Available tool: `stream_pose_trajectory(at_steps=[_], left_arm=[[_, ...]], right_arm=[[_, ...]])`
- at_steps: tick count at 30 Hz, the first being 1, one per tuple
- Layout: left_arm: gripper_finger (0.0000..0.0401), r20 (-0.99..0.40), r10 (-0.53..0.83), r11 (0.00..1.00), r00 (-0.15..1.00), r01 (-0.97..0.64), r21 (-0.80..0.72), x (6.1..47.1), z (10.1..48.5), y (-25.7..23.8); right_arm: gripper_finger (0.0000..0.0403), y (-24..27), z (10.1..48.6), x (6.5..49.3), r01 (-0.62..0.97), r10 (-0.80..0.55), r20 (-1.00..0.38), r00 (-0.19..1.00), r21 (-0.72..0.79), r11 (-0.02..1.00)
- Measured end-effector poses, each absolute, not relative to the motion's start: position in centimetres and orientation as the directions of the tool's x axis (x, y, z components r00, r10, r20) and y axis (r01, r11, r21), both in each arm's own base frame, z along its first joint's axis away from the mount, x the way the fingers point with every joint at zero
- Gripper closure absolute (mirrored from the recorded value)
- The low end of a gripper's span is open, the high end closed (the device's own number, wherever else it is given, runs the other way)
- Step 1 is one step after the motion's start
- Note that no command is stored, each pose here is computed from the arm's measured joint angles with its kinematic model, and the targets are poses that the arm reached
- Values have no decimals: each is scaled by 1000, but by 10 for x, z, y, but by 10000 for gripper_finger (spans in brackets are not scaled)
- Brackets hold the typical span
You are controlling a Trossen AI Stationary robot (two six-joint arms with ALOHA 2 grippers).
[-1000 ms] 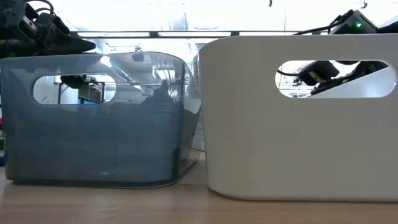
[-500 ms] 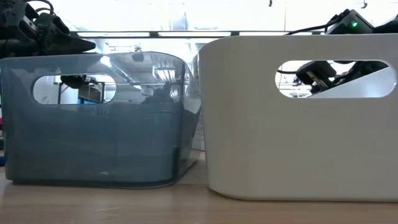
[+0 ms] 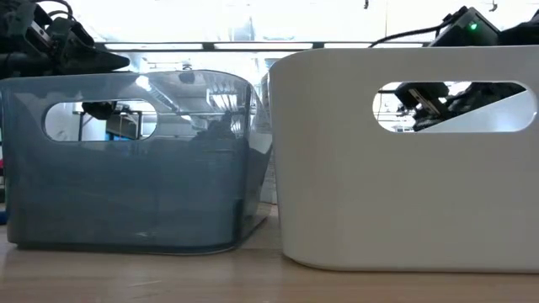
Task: Pick & Place Travel size toiletries
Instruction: Put the white cotton pack into the gray bin
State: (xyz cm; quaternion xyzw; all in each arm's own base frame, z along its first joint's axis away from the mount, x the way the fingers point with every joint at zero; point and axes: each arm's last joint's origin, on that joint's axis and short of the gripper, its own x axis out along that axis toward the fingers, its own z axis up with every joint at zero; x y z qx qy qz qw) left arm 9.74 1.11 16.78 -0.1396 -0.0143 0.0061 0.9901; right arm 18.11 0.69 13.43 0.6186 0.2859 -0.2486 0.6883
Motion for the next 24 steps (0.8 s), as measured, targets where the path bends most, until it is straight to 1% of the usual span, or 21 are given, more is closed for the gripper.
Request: stream_pose_trajectory(at_steps=[7,12,14,24], left_arm=[[250,26,16,961,1000,-8,-277,97,168,11],[250,26,16,961,1000,-8,-277,97,168,11],[250,27,16,961,1000,-8,-277,97,168,11],[250,27,16,961,1000,-8,-277,97,168,11]], right_arm=[[394,8,145,188,671,34,-680,732,729,136],[394,8,155,184,697,30,-708,706,702,146],[394,7,163,181,710,28,-723,690,684,165],[394,1,229,160,719,2,-741,671,652,239]])
